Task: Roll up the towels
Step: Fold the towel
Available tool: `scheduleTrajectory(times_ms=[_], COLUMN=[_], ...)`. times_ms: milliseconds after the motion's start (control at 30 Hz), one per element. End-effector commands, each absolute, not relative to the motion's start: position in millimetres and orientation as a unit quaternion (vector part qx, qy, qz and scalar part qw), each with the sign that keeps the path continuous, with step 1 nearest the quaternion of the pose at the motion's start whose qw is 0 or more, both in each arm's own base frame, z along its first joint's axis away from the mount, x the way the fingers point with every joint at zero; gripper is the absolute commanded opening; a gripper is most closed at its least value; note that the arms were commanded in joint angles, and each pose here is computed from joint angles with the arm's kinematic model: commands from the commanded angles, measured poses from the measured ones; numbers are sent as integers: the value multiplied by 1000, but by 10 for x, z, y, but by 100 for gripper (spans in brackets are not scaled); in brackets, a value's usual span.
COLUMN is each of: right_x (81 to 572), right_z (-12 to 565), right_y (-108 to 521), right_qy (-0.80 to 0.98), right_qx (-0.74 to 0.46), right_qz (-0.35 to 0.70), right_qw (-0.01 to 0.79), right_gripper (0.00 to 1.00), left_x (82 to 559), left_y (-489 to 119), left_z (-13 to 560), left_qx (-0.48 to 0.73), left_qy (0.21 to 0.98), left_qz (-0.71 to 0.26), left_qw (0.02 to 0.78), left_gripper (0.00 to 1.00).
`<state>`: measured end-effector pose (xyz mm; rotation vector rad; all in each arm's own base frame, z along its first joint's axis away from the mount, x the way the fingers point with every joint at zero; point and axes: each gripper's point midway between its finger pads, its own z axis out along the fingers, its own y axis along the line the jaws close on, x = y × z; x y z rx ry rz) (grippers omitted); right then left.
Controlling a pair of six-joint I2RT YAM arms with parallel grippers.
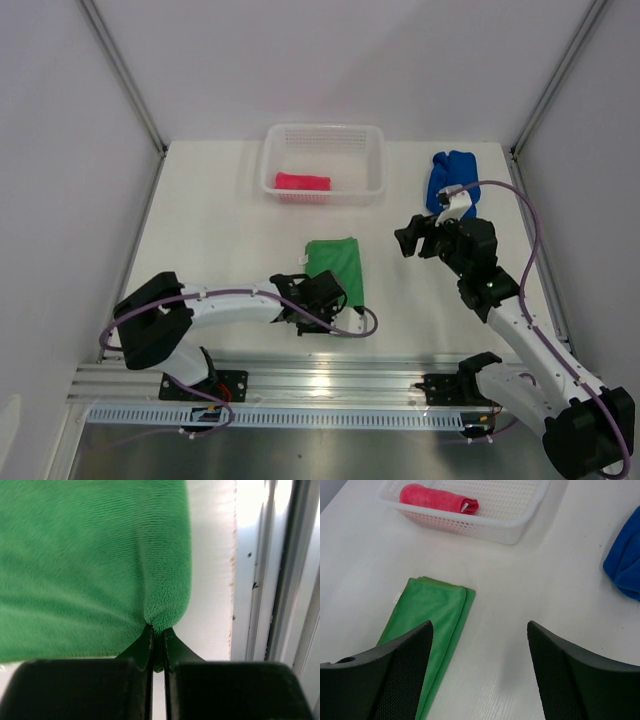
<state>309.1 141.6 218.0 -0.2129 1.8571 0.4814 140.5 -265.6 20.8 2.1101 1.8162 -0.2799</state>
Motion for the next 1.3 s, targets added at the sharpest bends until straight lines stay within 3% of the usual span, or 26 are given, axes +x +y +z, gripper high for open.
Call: scheduleTrajectory(times_ms=[0,267,400,533,1000,1067,1167,1200,1267], right_x=[3064,2704,2374,2030,1769,1841,1844,1818,1799], right_z=[2339,2100,1885,1523,963,918,920,827,850], right_y=[1544,1952,2171,2344,2867,2860,2906,2892,2952], right_qy=[752,710,646,621,625,637,634,641,637], right_qx=[-138,-268,-417,-512,-572,-568,-569,-576,-584], right_qz=[230,316,284,276,294,278,285,284,296], right_qw=[603,569,572,526,442,441,439,420,408], right_gripper=[78,73,74,78,83,79,60,47,32], left_x=[1457,1632,1759,1880,1897,1899,1891,1881,1862], left_y=[-2555,-2561,-2518,-2472,-2460,-2449,-2454,-2449,-2438], left_z=[412,826,947,1003,986,986,1007,1009,1032], left_qx=[719,677,654,634,616,614,612,613,611], left_qy=[661,686,698,711,722,724,724,724,724], left_qz=[-123,-197,-221,-228,-246,-247,-252,-253,-257], left_qw=[175,181,193,203,196,195,195,193,190], left_gripper=[1,1,1,1,1,1,1,1,1])
